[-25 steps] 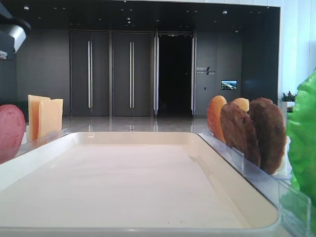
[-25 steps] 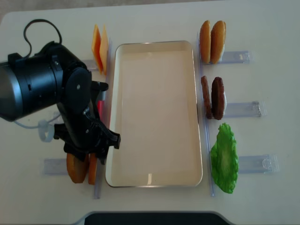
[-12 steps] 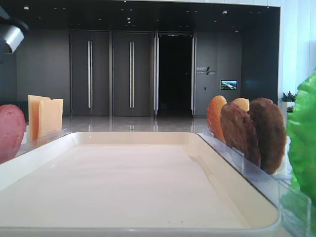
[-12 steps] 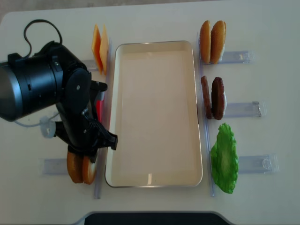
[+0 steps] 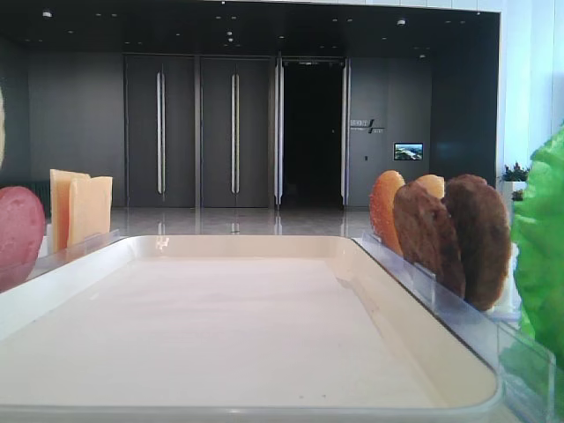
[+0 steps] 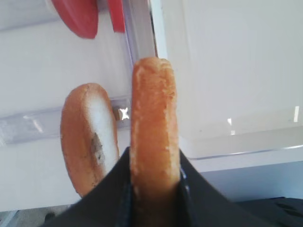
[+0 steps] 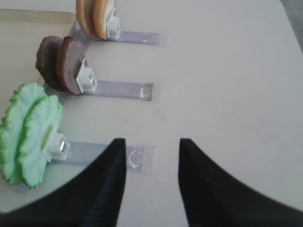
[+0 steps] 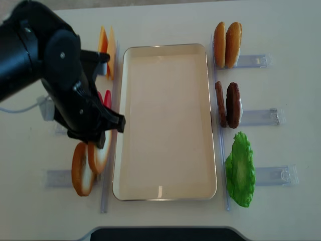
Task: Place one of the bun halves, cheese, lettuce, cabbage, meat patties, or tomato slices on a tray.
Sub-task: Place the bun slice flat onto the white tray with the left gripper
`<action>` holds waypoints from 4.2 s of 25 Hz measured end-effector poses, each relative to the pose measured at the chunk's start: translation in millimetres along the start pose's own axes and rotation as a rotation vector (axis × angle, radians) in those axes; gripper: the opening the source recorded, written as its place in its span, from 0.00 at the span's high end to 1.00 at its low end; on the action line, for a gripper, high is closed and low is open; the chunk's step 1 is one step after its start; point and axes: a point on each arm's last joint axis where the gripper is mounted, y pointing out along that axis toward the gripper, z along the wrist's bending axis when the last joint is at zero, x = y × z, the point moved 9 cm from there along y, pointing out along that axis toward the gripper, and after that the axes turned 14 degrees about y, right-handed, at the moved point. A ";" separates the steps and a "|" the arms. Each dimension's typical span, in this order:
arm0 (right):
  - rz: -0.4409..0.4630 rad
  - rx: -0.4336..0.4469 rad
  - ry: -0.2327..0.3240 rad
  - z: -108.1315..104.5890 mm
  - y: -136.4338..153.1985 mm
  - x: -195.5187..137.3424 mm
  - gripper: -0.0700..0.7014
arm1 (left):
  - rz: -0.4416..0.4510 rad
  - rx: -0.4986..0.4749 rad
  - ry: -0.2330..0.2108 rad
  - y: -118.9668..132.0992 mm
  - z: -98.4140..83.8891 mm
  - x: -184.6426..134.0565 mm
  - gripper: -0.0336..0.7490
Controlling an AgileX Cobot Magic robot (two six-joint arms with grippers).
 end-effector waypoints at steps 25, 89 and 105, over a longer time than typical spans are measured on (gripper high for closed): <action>0.000 0.000 0.000 0.0 0.0 0.0 0.54 | -0.309 -0.315 0.093 -45.2 -52.8 41.0 0.78; 0.000 0.000 0.000 0.0 0.0 0.0 0.54 | -0.356 -0.923 -0.096 100.2 -95.3 32.4 0.78; 0.000 0.000 0.000 0.0 0.0 0.0 0.54 | -0.371 -0.864 -0.087 107.5 -88.7 34.6 0.78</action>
